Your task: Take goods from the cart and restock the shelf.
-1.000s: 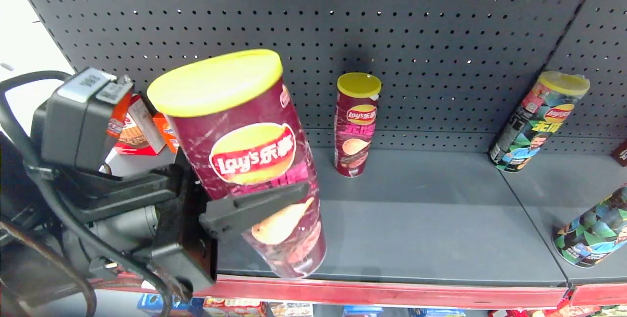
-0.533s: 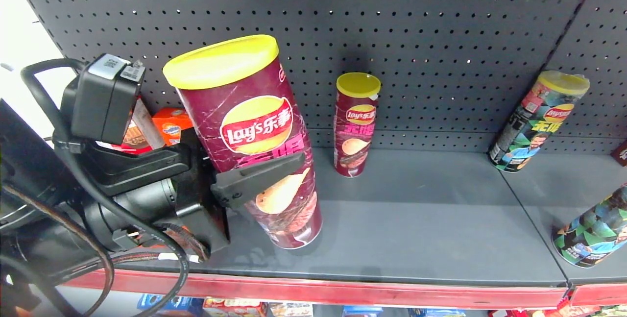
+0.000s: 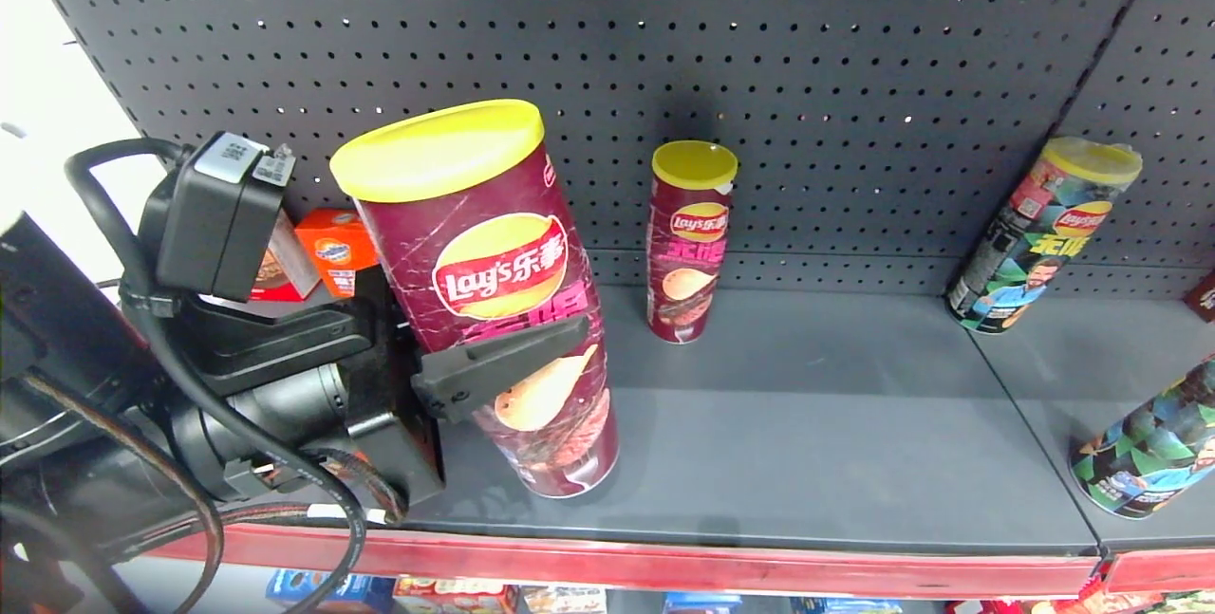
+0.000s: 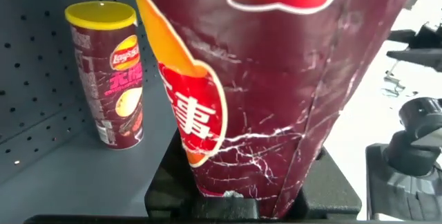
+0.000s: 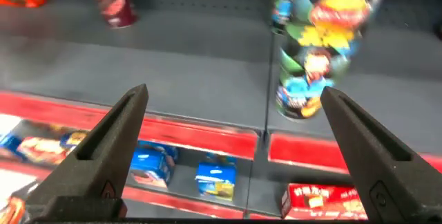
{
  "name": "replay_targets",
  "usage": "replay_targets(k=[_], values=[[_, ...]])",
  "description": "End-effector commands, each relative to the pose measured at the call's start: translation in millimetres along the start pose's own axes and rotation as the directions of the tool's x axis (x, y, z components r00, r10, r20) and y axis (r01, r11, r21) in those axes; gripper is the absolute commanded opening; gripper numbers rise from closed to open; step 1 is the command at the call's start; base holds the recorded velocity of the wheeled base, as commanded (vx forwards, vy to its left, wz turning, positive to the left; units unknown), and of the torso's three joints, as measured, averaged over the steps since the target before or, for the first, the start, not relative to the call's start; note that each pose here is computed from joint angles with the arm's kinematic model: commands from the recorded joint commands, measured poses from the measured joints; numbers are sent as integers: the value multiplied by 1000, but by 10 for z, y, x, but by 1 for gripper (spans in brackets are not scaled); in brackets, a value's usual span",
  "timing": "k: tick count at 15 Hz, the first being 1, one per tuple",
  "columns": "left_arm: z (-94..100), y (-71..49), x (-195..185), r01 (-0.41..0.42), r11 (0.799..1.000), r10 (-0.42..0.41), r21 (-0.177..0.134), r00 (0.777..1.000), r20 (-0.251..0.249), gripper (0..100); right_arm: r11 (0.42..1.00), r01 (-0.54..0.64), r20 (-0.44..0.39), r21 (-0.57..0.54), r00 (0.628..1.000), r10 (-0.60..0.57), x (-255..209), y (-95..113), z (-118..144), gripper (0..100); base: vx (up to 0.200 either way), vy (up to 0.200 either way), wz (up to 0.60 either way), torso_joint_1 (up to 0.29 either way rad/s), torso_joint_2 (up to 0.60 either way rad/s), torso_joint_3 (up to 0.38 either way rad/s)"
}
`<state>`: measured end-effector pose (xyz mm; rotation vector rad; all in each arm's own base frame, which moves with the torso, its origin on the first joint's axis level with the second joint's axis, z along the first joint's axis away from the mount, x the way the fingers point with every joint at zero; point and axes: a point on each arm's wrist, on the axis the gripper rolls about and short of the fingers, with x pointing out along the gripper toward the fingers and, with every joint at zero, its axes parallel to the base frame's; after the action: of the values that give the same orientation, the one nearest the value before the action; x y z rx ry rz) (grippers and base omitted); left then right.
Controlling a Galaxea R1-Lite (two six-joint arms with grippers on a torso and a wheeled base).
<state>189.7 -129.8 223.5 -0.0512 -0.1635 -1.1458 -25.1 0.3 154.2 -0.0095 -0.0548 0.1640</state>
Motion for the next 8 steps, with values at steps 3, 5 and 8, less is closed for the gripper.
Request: replay_targets(k=[3,5,8], values=[[-19,20,-5,-8,1000,8,-1,1000,-2,0,970,-242,-116,-33,965,237,334,2,392,100,0,0,0,0,0,0],[-13,21,-9,-10,1000,10,1,1000,0,0,949,-314,-138,-23,941,308,425,16,462,100,0,0,0,0,0,0],[-12,54,-19,-23,1000,23,4,1000,0,0,881,-474,-213,8,860,464,693,98,573,100,0,0,0,0,0,0]])
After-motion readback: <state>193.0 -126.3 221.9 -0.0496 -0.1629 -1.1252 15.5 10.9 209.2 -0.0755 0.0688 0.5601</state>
